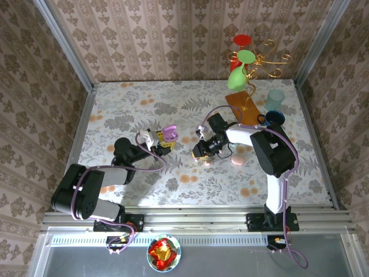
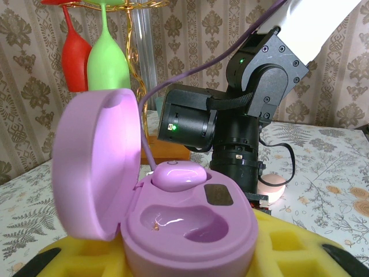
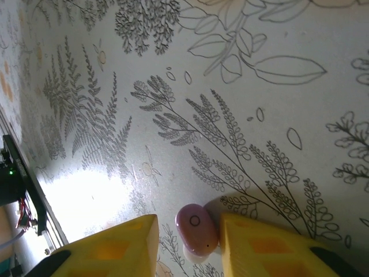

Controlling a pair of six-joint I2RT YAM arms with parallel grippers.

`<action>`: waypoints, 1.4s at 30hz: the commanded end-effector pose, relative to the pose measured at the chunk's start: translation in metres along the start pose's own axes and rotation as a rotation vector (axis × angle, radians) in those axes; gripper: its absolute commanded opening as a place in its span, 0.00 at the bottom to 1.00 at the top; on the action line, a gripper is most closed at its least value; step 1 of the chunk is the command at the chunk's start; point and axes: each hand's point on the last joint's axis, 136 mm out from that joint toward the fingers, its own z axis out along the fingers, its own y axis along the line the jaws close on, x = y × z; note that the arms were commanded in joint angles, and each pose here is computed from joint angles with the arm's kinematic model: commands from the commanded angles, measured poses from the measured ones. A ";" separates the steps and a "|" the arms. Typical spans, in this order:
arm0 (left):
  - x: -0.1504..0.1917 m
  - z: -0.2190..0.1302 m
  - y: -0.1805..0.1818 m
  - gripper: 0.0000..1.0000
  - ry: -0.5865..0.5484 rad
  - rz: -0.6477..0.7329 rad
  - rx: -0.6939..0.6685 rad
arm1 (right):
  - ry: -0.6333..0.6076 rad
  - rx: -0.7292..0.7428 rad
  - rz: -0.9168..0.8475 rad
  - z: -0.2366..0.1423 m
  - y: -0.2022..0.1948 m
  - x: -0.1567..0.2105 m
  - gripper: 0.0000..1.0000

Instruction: Insert the wireless bluetooth earbuds into the charging case

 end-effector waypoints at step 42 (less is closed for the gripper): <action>0.029 0.047 0.016 0.20 0.071 0.181 -0.165 | -0.558 0.146 -0.115 -0.156 0.130 -0.039 0.19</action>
